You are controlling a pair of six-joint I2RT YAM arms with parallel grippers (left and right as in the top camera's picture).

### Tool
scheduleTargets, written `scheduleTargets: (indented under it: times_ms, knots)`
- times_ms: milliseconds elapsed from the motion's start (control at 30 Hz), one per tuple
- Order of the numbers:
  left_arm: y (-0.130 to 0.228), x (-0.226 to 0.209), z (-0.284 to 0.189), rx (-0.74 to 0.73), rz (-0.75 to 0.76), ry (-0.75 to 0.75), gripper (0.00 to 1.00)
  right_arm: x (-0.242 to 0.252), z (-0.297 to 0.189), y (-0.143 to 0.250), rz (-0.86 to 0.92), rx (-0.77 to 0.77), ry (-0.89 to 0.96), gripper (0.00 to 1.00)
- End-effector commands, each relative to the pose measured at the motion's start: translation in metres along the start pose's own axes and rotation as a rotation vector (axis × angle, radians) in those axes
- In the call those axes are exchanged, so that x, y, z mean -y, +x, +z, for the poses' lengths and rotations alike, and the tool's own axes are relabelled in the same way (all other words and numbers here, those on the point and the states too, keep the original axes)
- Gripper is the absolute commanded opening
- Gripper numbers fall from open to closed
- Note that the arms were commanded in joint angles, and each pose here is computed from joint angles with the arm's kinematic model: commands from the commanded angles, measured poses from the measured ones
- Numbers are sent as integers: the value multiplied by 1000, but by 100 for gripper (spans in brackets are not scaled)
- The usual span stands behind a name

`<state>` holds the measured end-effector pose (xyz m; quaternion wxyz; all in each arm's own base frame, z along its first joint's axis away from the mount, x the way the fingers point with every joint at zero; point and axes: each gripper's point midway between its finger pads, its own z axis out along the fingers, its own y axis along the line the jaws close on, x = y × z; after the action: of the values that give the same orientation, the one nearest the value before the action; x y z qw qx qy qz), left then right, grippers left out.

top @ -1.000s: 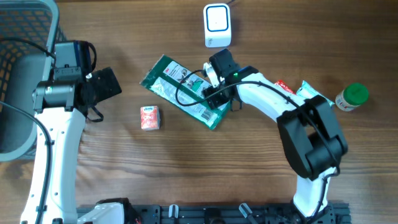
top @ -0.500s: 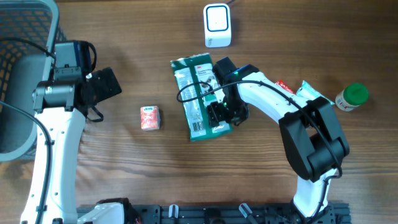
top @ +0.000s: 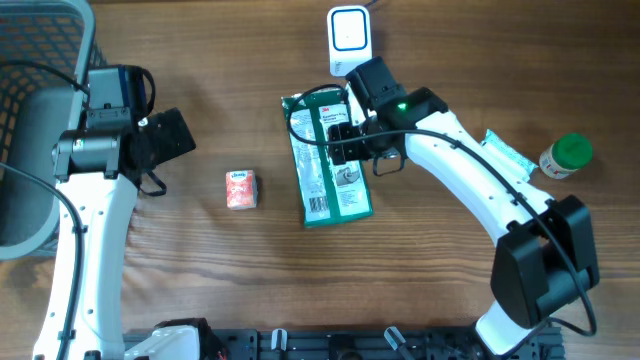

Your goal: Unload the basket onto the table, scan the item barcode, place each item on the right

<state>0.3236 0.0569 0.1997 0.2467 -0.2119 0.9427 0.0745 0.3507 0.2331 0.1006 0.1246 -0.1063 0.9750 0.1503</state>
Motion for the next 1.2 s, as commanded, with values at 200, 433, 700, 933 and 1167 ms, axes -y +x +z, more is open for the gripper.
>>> scheduleTargets:
  times_ms: [200, 433, 700, 933, 1167]
  knots:
    - [-7, -4, -7, 31, -19, -8, 100, 25, 58, -6, 48, 26, 150, 81]
    - [-7, -4, -7, 31, -19, -8, 100, 34, 99, 2, 60, -8, 189, 80]
    - [-7, -4, -7, 31, -19, -8, 100, 33, 131, 28, 27, -94, 215, 70]
    - [-7, -4, -7, 31, -19, -8, 100, 32, 131, 30, 24, -101, 216, 29]
    - [-7, -4, -7, 31, -19, -8, 100, 16, 124, 20, -127, -114, 87, 4]
